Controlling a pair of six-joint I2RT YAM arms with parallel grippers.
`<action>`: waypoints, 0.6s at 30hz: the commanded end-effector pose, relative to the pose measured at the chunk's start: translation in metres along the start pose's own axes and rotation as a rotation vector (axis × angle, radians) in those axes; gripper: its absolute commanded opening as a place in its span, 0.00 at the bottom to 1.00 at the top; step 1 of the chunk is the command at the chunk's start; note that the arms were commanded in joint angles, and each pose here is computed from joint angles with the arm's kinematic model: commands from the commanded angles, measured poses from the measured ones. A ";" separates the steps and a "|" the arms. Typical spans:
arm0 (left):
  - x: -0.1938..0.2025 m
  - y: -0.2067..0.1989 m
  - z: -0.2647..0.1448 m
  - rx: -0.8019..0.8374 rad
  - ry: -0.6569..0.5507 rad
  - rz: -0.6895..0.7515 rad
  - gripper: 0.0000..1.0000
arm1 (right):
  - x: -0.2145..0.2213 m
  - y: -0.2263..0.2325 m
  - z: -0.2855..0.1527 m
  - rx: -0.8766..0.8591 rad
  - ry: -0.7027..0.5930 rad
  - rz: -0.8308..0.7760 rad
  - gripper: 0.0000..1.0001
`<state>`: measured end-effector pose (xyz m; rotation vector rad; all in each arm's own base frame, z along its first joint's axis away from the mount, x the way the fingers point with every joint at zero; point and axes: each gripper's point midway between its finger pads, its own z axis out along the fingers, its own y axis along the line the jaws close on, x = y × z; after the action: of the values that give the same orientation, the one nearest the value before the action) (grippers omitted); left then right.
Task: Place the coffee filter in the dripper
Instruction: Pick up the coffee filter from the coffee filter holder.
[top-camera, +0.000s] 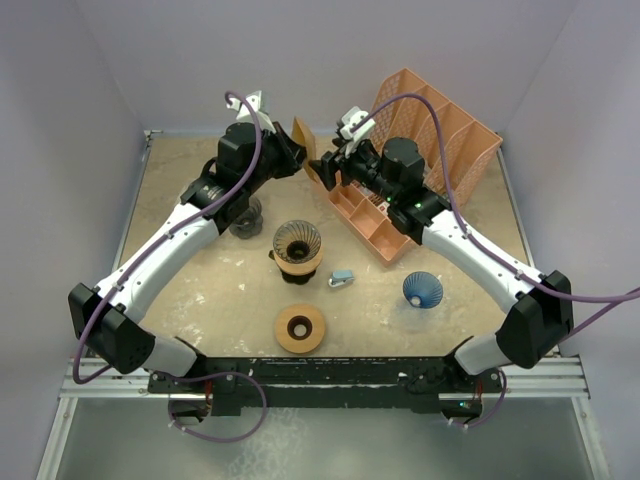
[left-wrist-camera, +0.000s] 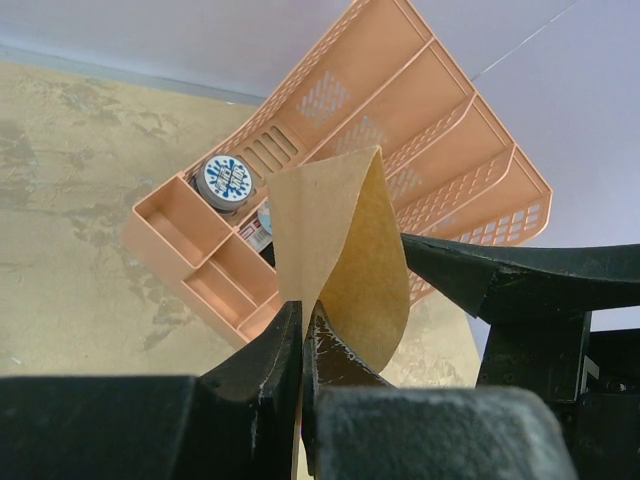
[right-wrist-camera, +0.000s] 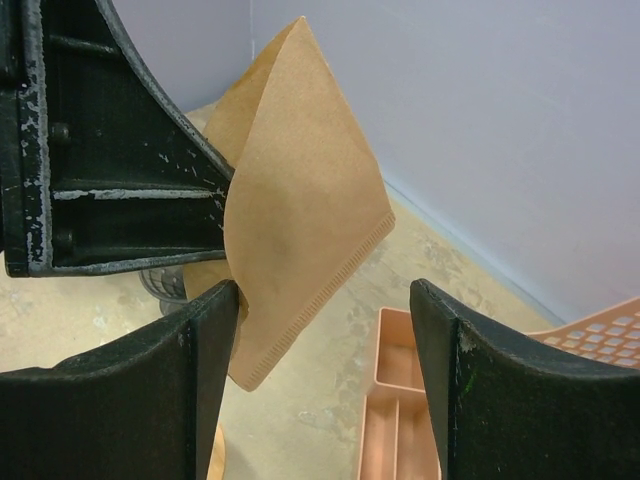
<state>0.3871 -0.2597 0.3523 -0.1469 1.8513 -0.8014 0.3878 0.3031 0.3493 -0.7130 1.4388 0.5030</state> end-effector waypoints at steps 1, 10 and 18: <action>-0.024 -0.017 -0.007 0.044 -0.080 -0.001 0.00 | -0.044 -0.010 -0.008 0.050 -0.101 -0.018 0.72; -0.022 -0.015 -0.001 0.011 -0.077 -0.010 0.00 | -0.042 -0.013 -0.012 0.074 -0.097 -0.024 0.73; -0.020 -0.016 0.006 -0.019 -0.081 -0.008 0.00 | -0.034 0.001 -0.007 -0.004 -0.088 -0.007 0.73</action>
<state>0.3920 -0.2643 0.3461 -0.1697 1.8581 -0.7587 0.3910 0.2984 0.3507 -0.6876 1.4453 0.4781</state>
